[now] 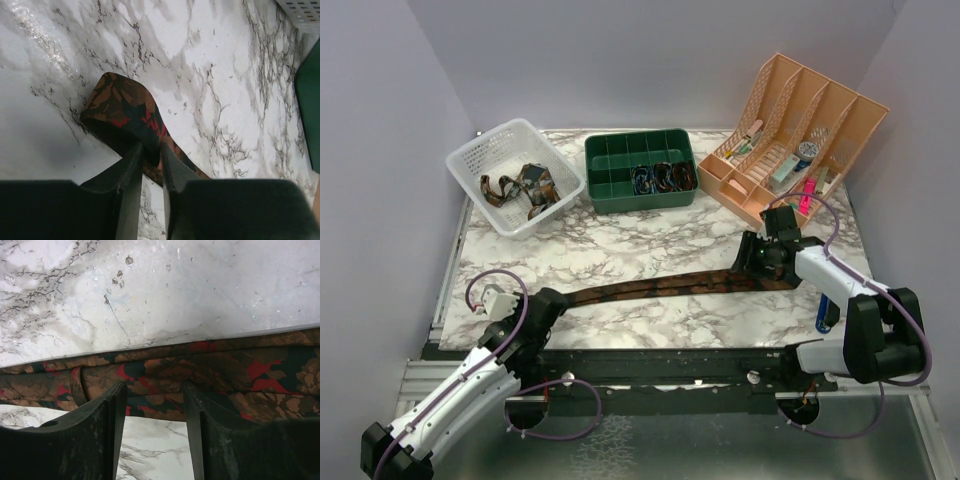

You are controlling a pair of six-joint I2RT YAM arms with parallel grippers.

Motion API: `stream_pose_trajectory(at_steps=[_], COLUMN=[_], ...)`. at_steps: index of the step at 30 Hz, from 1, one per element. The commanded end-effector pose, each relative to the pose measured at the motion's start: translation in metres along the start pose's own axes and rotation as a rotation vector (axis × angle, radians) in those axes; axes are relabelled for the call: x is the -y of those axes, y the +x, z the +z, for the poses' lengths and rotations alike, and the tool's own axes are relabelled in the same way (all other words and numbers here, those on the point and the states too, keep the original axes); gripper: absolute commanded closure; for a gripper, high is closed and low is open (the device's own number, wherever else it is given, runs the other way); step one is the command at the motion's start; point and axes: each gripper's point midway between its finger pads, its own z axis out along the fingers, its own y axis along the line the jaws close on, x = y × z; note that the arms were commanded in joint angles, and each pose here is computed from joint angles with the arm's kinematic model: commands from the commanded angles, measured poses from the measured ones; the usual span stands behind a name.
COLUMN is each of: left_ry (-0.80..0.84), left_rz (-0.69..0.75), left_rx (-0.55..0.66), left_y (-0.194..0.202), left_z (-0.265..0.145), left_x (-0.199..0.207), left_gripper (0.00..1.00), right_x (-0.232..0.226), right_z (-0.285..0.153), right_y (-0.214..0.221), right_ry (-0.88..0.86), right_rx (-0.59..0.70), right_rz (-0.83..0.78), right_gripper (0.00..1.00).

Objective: Roll the ties
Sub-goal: Flatten out the tie at the center of the board.

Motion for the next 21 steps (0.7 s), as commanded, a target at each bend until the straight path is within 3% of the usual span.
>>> stream_pose_trajectory(at_steps=[1, 2, 12, 17, 21], left_ry=[-0.002, 0.004, 0.109, 0.142, 0.175], left_rz=[-0.002, 0.0, 0.108, 0.18, 0.269], left_rx=[0.053, 0.053, -0.025, -0.047, -0.028], left_y=[-0.011, -0.012, -0.018, -0.025, -0.036], left_z=[0.001, 0.0, -0.031, -0.046, -0.057], left_x=[0.001, 0.003, 0.045, 0.061, 0.078], left_gripper=[0.69, 0.6, 0.27, 0.15, 0.06], right_x=[-0.004, -0.002, 0.043, 0.065, 0.077], right_z=[0.002, 0.005, 0.007, -0.005, -0.014], right_y=[-0.01, -0.007, 0.025, 0.023, -0.013], right_ry=[-0.007, 0.0, 0.241, 0.363, 0.388], right_rx=[0.019, -0.003, -0.043, 0.084, 0.24], right_rz=[-0.007, -0.004, 0.171, 0.303, 0.329], right_gripper=[0.47, 0.47, 0.56, 0.56, 0.56])
